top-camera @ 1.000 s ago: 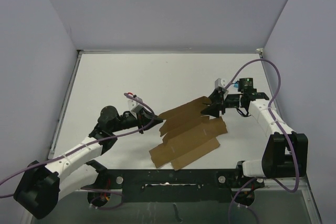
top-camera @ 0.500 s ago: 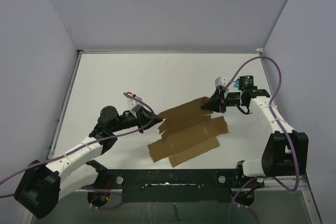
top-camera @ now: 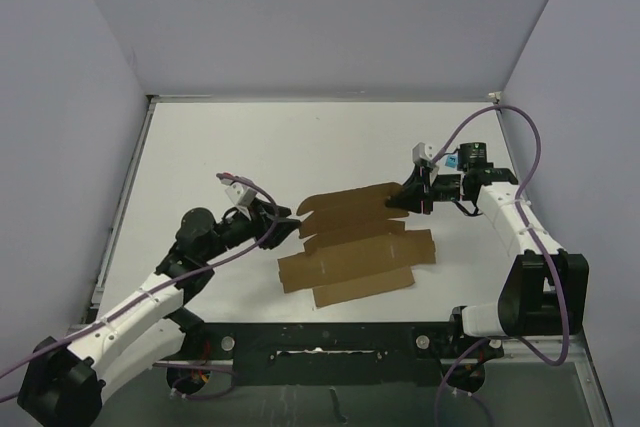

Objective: Fold the paper box

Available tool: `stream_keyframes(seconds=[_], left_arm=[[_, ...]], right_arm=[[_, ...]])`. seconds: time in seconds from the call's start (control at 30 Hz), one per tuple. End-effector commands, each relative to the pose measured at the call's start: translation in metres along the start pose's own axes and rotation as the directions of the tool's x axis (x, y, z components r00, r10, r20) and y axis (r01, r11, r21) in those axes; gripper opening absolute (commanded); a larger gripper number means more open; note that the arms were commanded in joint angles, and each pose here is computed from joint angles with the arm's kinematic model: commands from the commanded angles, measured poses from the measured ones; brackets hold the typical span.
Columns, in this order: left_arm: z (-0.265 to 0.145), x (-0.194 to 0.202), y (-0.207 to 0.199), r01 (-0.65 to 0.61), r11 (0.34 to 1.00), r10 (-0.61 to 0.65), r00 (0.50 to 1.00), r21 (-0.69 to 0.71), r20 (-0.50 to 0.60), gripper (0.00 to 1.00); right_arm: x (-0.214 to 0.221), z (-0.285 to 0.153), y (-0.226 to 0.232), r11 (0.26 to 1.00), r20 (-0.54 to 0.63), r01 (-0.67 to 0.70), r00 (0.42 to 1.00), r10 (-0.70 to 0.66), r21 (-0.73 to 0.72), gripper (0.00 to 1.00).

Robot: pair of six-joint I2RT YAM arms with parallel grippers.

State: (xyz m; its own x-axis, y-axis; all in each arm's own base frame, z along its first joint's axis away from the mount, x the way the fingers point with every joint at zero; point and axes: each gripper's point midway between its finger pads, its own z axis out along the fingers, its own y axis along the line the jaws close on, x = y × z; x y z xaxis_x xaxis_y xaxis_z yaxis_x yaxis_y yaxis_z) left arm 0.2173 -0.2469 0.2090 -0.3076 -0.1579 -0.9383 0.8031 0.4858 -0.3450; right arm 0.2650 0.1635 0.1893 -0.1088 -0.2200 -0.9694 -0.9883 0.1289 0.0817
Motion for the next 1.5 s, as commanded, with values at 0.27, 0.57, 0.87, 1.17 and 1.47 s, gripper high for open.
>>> stream_keyframes(seconds=[0.27, 0.57, 0.87, 1.17, 1.47], left_arm=[[-0.021, 0.023, 0.006, 0.308, 0.945, -0.307, 0.951, -0.107, 0.027, 0.43], [-0.026, 0.054, 0.039, 0.370, 0.895, -0.364, 0.929, -0.249, 0.073, 0.16], [-0.004, 0.055, 0.045, 0.278, 0.939, -0.271, 0.961, -0.203, 0.062, 0.12], [0.016, 0.056, 0.035, 0.019, 0.999, -0.019, 1.000, -0.040, 0.022, 0.14], [0.030, 0.058, 0.021, -0.125, 0.985, 0.125, 0.992, 0.119, 0.007, 0.19]], right_arm=[[-0.036, -0.020, -0.012, 0.997, 0.043, 0.018, 0.999, -0.022, 0.076, 0.00], [-0.038, -0.022, -0.011, 0.997, 0.053, 0.011, 0.998, -0.016, 0.082, 0.00], [-0.040, -0.021, -0.010, 0.997, 0.066, 0.003, 0.998, -0.007, 0.071, 0.00], [-0.042, -0.020, -0.008, 0.998, 0.077, 0.002, 0.997, -0.006, 0.060, 0.00], [-0.045, -0.019, -0.003, 0.999, 0.099, 0.002, 0.995, -0.005, 0.038, 0.00]])
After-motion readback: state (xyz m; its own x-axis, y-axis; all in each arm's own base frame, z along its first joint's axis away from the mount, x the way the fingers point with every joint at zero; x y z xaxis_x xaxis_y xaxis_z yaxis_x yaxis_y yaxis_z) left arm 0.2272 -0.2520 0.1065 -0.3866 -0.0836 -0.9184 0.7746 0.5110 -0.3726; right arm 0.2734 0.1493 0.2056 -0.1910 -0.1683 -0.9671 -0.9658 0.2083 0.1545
